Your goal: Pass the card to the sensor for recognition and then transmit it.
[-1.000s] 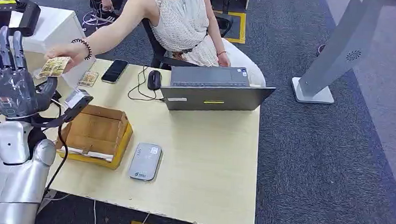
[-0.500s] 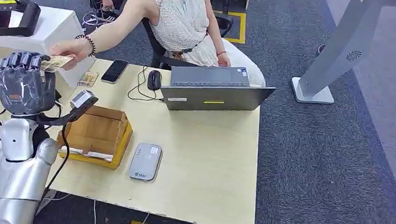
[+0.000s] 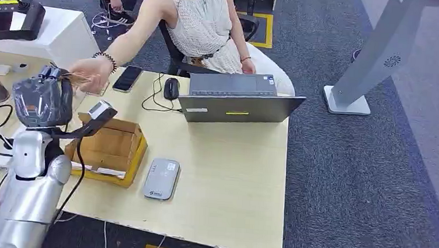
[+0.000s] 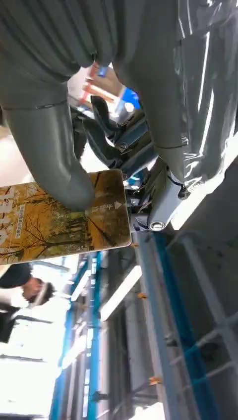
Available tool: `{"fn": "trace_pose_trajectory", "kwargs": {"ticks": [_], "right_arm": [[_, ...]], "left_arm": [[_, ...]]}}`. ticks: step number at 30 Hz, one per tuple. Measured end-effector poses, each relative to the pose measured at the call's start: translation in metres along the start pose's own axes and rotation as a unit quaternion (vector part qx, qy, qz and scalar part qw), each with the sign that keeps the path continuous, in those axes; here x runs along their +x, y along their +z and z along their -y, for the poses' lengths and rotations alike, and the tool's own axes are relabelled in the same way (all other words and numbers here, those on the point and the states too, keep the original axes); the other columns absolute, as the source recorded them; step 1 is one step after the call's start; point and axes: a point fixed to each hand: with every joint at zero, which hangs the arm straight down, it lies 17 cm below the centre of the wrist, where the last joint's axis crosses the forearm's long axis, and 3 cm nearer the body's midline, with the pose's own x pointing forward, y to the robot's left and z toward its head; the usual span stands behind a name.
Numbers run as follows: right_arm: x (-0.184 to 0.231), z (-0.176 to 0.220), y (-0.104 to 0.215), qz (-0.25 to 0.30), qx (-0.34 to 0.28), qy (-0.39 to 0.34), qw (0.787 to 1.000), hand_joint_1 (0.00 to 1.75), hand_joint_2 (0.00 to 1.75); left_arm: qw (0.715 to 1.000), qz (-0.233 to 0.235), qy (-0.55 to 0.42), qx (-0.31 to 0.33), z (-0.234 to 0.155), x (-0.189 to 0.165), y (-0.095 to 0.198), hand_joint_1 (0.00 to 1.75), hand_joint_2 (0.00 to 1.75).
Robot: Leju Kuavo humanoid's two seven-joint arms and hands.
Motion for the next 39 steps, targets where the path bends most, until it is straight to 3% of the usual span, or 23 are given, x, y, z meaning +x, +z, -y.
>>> {"fn": "trace_pose_trajectory", "kwargs": {"ticks": [10,18,26,39], "right_arm": [[-0.001,-0.005,0.001,-0.004,0.000,-0.003,1.000,0.00,1.75],[-0.001,-0.004,0.001,-0.005,-0.004,-0.008,1.000,0.00,1.75],[-0.003,-0.001,0.001,-0.008,-0.012,-0.011,1.000,0.00,1.75],[-0.009,0.001,0.003,-0.017,-0.016,-0.012,1.000,0.00,1.75]], "left_arm": [[0.990,0.104,0.039,-0.083,0.053,0.140,0.054,1.75,1.75],[0.972,0.149,0.055,-0.174,0.085,0.211,0.094,1.75,1.75],[0.961,0.135,0.013,-0.240,0.109,0.224,0.121,1.75,1.75],[0.949,0.078,-0.033,-0.303,0.137,0.203,0.145,1.75,1.75]]}}
